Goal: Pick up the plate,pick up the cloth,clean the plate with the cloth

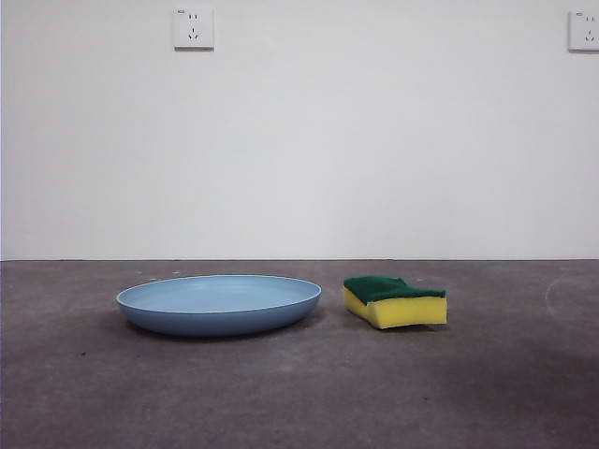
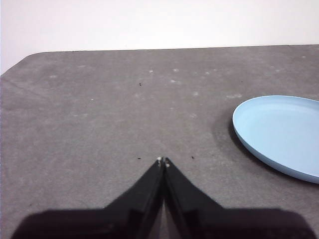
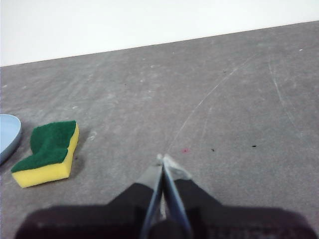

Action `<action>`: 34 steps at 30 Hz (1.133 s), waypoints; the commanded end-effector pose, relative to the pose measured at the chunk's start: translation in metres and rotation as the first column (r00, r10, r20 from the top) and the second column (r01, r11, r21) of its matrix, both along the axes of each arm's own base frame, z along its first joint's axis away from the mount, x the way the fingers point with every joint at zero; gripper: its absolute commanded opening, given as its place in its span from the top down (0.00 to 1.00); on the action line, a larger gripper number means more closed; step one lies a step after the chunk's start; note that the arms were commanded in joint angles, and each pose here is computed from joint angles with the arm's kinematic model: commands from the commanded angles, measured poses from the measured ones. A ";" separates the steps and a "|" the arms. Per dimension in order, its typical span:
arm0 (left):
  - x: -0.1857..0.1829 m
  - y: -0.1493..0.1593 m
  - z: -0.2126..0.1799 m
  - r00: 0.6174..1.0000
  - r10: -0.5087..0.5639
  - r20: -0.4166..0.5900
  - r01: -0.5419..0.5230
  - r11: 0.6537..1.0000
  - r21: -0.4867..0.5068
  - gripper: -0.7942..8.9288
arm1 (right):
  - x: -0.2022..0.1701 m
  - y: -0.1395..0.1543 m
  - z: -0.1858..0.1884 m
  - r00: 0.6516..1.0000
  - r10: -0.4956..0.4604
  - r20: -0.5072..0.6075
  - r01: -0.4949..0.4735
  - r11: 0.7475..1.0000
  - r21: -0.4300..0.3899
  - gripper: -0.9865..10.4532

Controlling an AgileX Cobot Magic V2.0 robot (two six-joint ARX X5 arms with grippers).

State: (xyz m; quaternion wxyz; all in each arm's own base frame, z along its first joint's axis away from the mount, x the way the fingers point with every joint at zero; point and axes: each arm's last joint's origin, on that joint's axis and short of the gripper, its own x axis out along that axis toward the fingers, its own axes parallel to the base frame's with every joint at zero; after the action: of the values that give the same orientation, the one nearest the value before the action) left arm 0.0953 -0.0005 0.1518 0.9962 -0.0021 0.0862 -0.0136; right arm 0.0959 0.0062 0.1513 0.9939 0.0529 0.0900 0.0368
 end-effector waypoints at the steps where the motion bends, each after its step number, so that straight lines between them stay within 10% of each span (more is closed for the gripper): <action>1: 0.001 0.000 -0.005 1.000 0.008 -0.007 -0.008 1.000 -0.005 0.92 | 0.000 0.000 -0.004 1.000 -0.004 -0.012 0.004 1.000 0.006 0.91; 10: 0.001 0.000 -0.004 1.000 0.005 0.001 -0.005 1.000 -0.006 0.92 | 0.000 0.000 -0.004 1.000 -0.005 -0.013 0.006 1.000 0.017 0.91; 22: -0.001 -0.002 0.010 0.999 -0.032 0.013 0.034 0.974 -0.225 0.93 | -0.002 0.003 0.016 0.997 0.061 -0.038 -0.050 0.965 0.259 0.92; 34: 0.015 -0.006 0.076 0.981 -0.174 -0.084 0.137 0.933 -0.333 0.93 | 0.021 0.006 0.098 0.967 0.149 -0.207 -0.101 0.969 0.226 0.92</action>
State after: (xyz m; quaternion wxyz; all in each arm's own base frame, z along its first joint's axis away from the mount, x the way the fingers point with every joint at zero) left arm 0.1073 -0.0065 0.2234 0.9731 -0.1584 0.1333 -0.1007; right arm 0.1133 0.0122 0.2420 0.9601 0.1738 0.1976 0.0948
